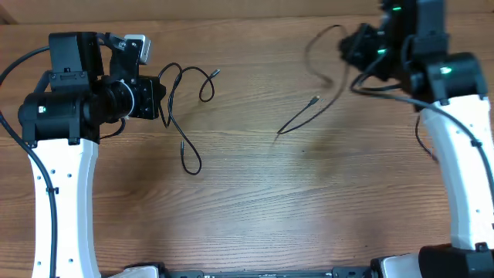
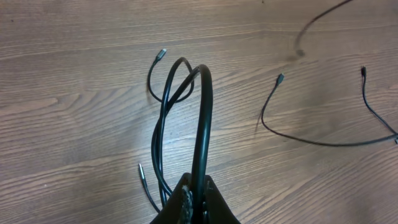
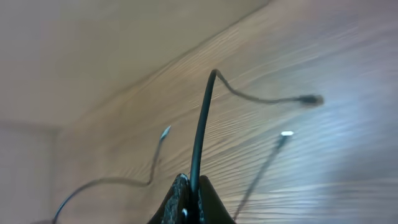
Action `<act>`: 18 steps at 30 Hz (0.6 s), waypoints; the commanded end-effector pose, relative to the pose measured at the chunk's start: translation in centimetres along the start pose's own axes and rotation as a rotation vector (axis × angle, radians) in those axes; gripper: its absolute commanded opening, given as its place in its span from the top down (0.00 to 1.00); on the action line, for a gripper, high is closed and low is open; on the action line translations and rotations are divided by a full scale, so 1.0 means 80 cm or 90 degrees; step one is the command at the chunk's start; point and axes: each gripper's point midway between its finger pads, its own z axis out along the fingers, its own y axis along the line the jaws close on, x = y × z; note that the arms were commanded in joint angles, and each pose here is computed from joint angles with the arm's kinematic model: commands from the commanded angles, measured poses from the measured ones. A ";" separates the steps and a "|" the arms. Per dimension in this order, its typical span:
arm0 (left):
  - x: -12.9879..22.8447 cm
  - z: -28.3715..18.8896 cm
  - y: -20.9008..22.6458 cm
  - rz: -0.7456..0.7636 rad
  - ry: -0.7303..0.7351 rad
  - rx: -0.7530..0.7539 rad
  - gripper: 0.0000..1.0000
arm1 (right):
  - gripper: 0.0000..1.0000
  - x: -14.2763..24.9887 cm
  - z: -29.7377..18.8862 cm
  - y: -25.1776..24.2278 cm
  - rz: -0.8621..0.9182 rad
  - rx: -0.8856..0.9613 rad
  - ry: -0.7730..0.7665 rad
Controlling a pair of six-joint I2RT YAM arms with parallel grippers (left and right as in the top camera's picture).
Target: Untangle cables
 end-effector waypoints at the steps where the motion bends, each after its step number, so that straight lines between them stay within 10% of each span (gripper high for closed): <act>1: -0.005 -0.002 -0.006 0.017 -0.007 0.013 0.96 | 0.96 -0.050 -0.034 -0.053 0.048 0.051 -0.071; 10: -0.006 -0.002 -0.006 0.019 -0.009 0.012 0.96 | 0.96 -0.102 -0.064 -0.174 0.126 0.139 -0.120; 18: -0.011 -0.002 -0.006 0.023 -0.019 0.012 0.96 | 0.96 -0.067 -0.033 -0.130 0.035 -0.030 0.013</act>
